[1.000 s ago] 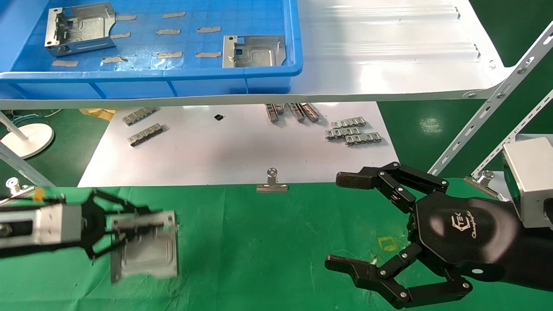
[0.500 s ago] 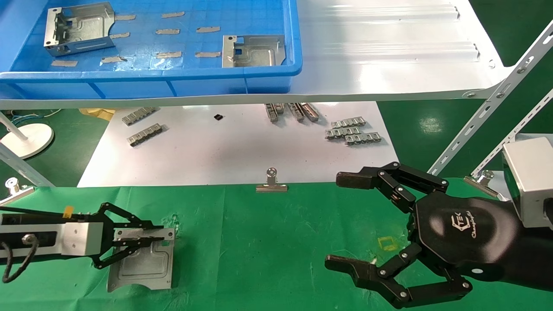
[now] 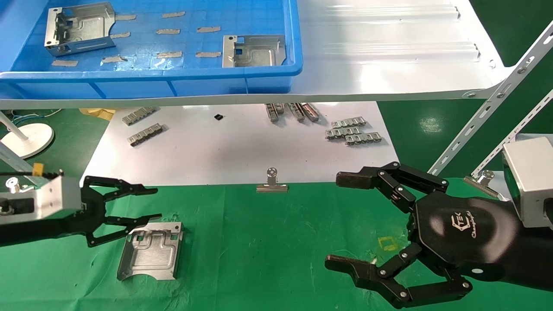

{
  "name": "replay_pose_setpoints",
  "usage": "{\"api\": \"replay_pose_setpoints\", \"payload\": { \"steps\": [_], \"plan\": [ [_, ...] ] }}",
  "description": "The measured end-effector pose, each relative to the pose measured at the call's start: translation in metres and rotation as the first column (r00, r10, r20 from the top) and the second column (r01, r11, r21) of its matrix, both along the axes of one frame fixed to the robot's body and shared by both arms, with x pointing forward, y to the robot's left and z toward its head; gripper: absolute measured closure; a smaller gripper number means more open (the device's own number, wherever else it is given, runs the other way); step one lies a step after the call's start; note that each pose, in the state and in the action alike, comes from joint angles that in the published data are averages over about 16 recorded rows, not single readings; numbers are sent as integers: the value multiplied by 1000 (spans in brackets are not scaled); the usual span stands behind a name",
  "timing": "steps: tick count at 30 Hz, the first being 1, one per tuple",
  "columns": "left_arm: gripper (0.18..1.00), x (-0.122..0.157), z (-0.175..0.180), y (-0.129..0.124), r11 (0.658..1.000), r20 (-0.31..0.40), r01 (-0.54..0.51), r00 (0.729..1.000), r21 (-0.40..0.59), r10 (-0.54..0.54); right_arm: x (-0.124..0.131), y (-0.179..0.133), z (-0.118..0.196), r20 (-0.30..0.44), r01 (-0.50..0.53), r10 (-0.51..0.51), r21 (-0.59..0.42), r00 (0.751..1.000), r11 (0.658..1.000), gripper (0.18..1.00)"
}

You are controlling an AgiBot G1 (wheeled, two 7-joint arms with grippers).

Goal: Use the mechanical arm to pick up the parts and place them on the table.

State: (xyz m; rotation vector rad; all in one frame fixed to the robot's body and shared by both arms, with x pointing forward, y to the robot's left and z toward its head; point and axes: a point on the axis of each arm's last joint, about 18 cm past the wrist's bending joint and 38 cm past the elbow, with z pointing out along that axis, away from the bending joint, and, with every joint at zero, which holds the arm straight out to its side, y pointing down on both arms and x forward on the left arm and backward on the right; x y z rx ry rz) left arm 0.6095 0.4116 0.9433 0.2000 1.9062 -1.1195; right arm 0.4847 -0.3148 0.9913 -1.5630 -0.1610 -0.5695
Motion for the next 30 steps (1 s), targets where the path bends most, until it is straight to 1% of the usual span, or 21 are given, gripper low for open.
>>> {"api": "replay_pose_setpoints", "payload": {
  "steps": [3,5,9,13,19,25,30],
  "plan": [
    [725,-4,5,1,997,-32,-3,999,-76,1,0,0,0,0,0,0,0,1000,1000,179],
    [678,-6,7,1,994,-49,-4,999,-114,-1,0,0,0,0,0,0,0,1000,1000,179],
    [596,-8,8,0,987,-68,-5,998,-162,-6,0,0,0,0,0,0,0,1000,1000,179],
    [494,-8,9,0,984,-72,-3,997,-177,-10,0,0,0,0,0,0,0,1000,1000,179],
    [365,-9,9,-4,984,-71,11,997,-180,-24,0,0,0,0,0,0,0,1000,1000,179],
    [273,-13,12,-13,978,-77,40,995,-203,-56,0,0,0,0,0,0,0,1000,1000,179],
    [227,-18,16,-23,971,-84,72,992,-230,-94,0,0,0,0,0,0,0,1000,1000,179]
  ]
}}
